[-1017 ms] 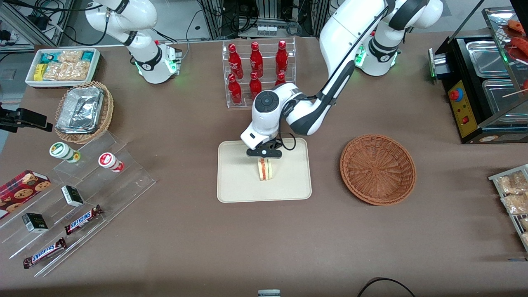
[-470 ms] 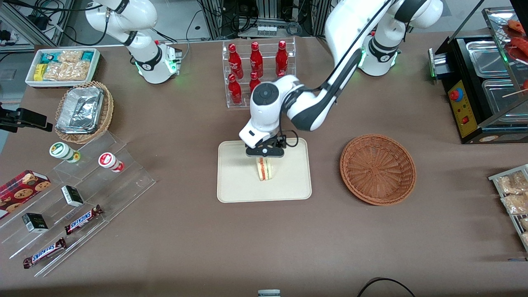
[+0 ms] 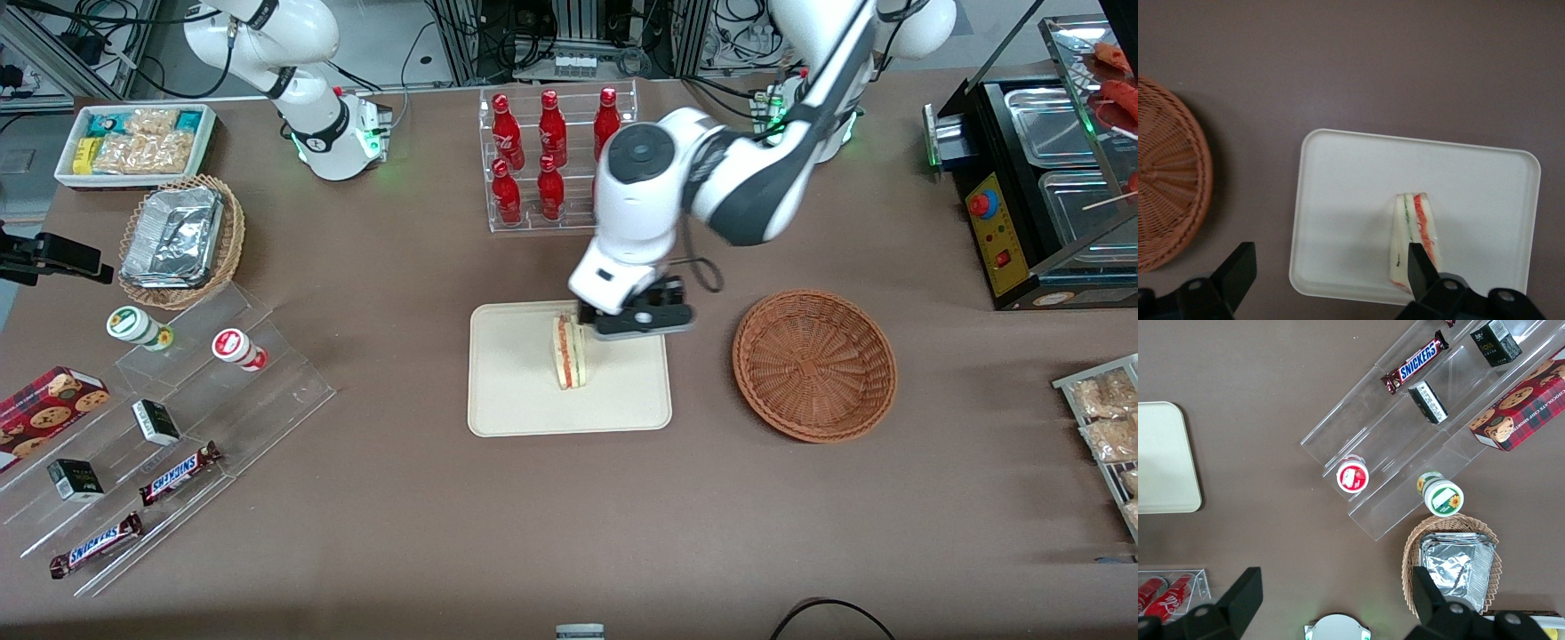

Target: Place sandwich from basket to tray

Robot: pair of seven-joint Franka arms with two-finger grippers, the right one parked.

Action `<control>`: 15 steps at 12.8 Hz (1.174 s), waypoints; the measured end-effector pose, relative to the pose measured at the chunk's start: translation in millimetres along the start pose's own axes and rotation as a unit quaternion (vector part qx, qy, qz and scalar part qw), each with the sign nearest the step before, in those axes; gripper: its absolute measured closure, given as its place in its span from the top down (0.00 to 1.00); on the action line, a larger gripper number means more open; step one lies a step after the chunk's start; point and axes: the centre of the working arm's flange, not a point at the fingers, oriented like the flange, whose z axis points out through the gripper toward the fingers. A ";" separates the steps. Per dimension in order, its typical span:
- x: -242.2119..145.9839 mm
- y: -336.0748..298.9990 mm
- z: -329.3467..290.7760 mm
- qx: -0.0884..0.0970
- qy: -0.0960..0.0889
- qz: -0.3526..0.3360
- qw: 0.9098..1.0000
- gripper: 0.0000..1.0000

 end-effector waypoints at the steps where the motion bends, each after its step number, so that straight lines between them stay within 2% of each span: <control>1: 16.4 -24.8 -15.6 0.009 -0.001 -0.012 1.000 1.00; 3: 41.0 -70.5 -42.1 0.026 -0.006 -0.013 1.000 1.00; 5: 63.5 -118.4 -64.3 0.034 -0.015 -0.006 0.999 1.00; 9: 91.1 -219.4 -108.4 0.015 -0.060 0.035 0.997 1.00; 12: 90.3 -271.5 -134.5 0.012 -0.079 0.078 0.994 1.00; 15: 83.3 -313.6 -137.8 0.009 -0.089 0.100 0.991 1.00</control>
